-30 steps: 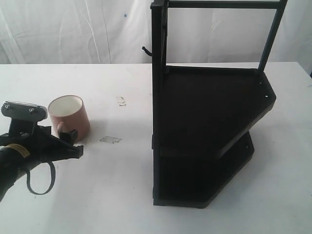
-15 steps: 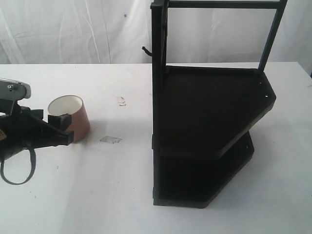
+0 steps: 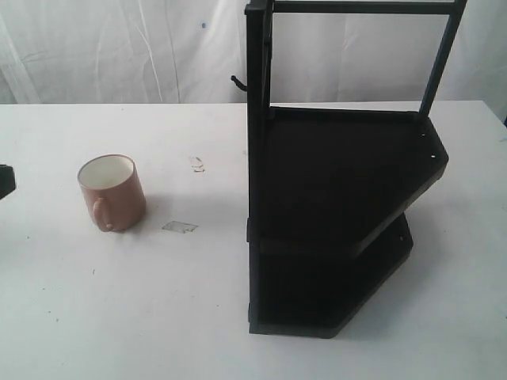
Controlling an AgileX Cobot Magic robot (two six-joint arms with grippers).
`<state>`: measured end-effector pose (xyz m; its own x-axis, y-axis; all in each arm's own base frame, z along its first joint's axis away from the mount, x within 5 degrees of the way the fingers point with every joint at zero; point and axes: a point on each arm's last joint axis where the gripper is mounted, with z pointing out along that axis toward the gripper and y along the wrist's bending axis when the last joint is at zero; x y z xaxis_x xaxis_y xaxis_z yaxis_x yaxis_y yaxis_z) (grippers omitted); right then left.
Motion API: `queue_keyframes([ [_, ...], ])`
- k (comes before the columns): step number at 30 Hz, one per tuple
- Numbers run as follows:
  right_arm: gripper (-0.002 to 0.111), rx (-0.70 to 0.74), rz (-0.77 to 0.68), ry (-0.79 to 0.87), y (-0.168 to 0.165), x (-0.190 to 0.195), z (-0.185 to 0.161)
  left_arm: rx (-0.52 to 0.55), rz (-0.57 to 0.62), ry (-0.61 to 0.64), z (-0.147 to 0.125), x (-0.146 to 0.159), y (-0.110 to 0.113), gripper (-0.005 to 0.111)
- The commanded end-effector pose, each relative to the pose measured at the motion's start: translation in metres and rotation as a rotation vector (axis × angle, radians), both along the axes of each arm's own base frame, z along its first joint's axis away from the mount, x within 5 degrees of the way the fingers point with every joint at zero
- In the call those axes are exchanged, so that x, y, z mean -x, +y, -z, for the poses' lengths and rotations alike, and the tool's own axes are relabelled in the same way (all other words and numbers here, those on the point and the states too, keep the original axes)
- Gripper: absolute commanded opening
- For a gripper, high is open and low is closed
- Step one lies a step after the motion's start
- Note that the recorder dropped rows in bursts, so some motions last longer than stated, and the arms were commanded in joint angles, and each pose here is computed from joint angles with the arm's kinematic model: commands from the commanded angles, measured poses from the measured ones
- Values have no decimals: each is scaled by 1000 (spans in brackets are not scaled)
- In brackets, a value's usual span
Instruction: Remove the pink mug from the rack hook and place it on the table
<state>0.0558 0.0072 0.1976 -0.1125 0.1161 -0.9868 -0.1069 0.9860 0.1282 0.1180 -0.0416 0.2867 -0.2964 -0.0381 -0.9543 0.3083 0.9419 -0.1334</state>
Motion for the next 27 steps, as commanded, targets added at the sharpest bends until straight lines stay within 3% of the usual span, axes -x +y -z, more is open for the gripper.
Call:
queue_keyframes([
  [1, 0, 4, 1, -9, 0, 0, 1, -16, 41, 72, 5, 22, 3, 0],
  [22, 0, 4, 1, -9, 0, 0, 1, -12, 45, 44, 2, 29, 5, 0],
  [27, 0, 4, 1, -9, 0, 0, 1, -113, 36, -61, -4, 43, 13, 0],
])
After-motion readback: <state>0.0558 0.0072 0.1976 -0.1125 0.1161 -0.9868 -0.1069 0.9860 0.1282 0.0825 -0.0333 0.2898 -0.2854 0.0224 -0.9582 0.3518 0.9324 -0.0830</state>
